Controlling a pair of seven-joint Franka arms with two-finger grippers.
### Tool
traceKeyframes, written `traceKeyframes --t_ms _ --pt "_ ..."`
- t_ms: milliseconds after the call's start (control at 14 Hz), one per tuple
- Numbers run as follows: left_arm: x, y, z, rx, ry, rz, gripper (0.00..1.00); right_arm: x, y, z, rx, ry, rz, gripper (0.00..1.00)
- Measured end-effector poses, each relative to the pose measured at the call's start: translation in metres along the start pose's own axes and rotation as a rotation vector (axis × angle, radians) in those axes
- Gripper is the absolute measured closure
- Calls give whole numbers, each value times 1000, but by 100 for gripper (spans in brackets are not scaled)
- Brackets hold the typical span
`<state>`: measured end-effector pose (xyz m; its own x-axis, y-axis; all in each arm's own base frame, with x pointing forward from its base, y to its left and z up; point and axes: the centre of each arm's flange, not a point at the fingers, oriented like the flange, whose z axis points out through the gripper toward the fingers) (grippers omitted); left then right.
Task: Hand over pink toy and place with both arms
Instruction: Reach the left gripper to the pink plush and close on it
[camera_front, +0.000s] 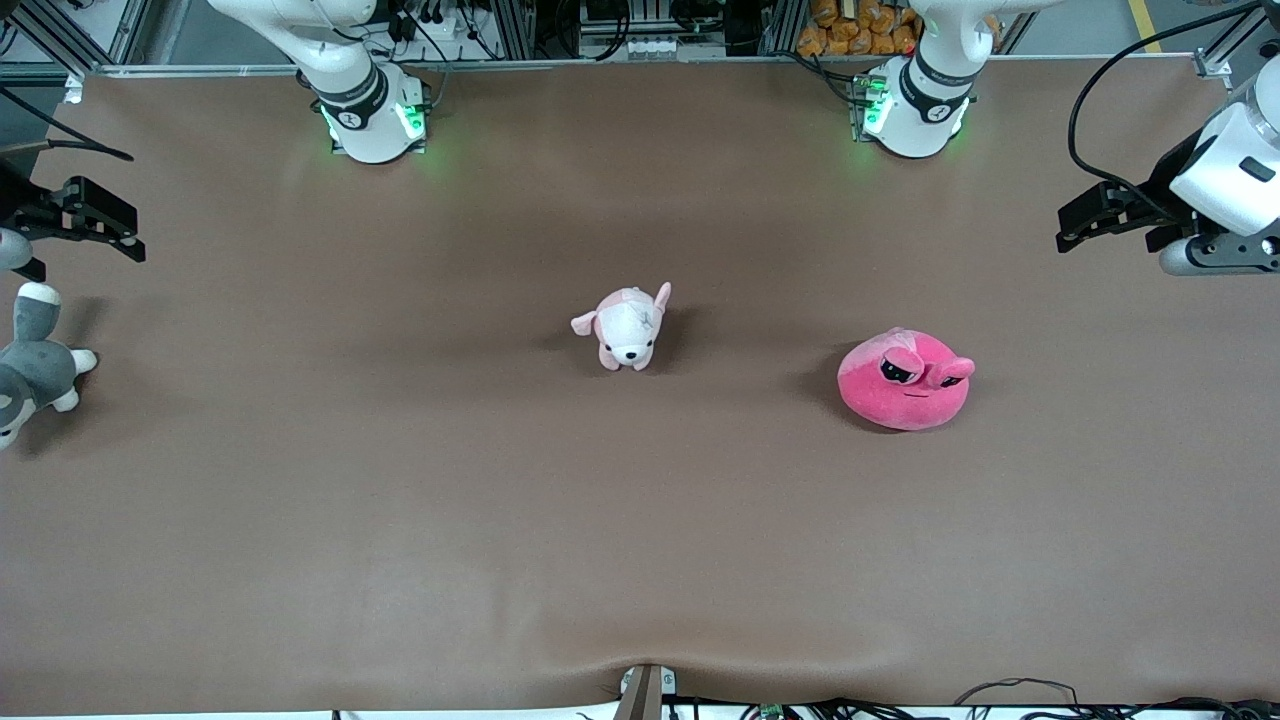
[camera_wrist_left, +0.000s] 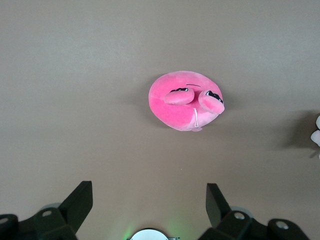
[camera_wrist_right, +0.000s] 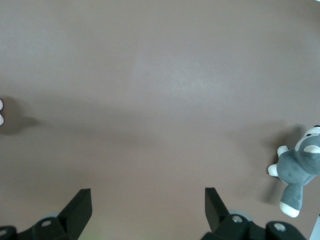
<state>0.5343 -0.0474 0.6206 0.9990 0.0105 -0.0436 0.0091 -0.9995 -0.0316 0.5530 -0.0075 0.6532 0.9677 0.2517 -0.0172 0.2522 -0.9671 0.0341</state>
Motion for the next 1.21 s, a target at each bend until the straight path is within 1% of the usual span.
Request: traceKeyframes --t_ms 429,643,929,1071,1214 --pt "12 -12 13 -5 -4 -22 0 -1 3 0 0 0 5 0" --pt "21 -13 20 -10 11 -43 0 0 3 1 1 -1 5 0" --pt "35 -12 35 -18 20 -188 0 0 3 2 1 -3 5 0" --pt "47 -12 50 -23 14 -244 0 0 3 2 1 -3 5 0" --pt "56 -13 65 -26 1 -327 0 0 3 2 1 -3 5 0"
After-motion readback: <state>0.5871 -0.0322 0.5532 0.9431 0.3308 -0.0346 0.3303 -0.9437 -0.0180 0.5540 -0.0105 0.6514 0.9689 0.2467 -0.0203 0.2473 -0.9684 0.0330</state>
